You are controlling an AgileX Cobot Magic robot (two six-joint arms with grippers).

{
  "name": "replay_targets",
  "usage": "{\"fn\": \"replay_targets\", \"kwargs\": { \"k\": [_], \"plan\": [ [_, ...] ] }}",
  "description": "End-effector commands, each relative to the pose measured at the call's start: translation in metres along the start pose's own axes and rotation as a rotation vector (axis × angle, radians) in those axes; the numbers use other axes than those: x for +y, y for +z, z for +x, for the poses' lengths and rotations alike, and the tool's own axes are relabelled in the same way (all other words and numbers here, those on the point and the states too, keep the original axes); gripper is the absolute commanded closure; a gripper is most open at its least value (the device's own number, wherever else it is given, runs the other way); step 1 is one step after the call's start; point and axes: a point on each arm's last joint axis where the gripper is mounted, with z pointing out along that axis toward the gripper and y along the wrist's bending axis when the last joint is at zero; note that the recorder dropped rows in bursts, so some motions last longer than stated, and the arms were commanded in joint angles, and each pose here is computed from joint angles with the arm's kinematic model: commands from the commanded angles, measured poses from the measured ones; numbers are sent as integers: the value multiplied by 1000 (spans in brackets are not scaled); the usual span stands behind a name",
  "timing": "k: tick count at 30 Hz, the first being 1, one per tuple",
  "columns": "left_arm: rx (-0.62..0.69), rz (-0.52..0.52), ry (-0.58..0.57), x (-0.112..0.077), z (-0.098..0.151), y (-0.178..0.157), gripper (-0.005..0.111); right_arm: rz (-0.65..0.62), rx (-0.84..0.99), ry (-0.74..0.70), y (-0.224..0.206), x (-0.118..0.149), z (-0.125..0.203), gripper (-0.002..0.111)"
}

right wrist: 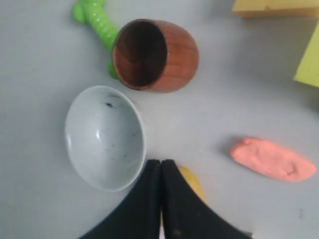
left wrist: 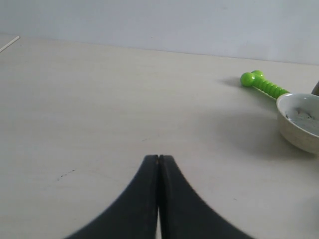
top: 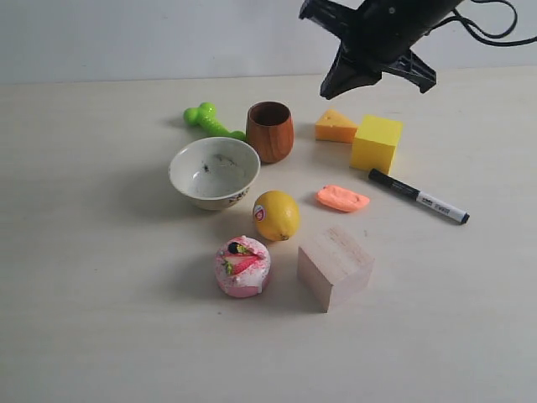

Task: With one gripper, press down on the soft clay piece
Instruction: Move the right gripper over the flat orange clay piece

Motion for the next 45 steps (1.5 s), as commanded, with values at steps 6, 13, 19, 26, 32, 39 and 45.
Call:
{"fn": "replay_targets", "kwargs": {
  "k": [6,13,19,26,32,39,45],
  "plan": [
    [-16,0,-5,0,-2,-1,107,252,90,18,22,14,0,108],
    [-16,0,-5,0,-2,-1,107,384,144,61,47,-5,-3,108],
    [-16,0,-5,0,-2,-1,107,462,118,153,60,-13,-3,108],
    [-16,0,-5,0,-2,-1,107,490,159,151,79,-22,-2,108],
    [-16,0,-5,0,-2,-1,107,495,165,161,82,-24,-1,108],
    [-16,0,-5,0,-2,-1,107,551,85,91,91,-5,11,108],
    [-16,0,-5,0,-2,-1,107,528,92,131,93,-3,12,108]
  ]
}}
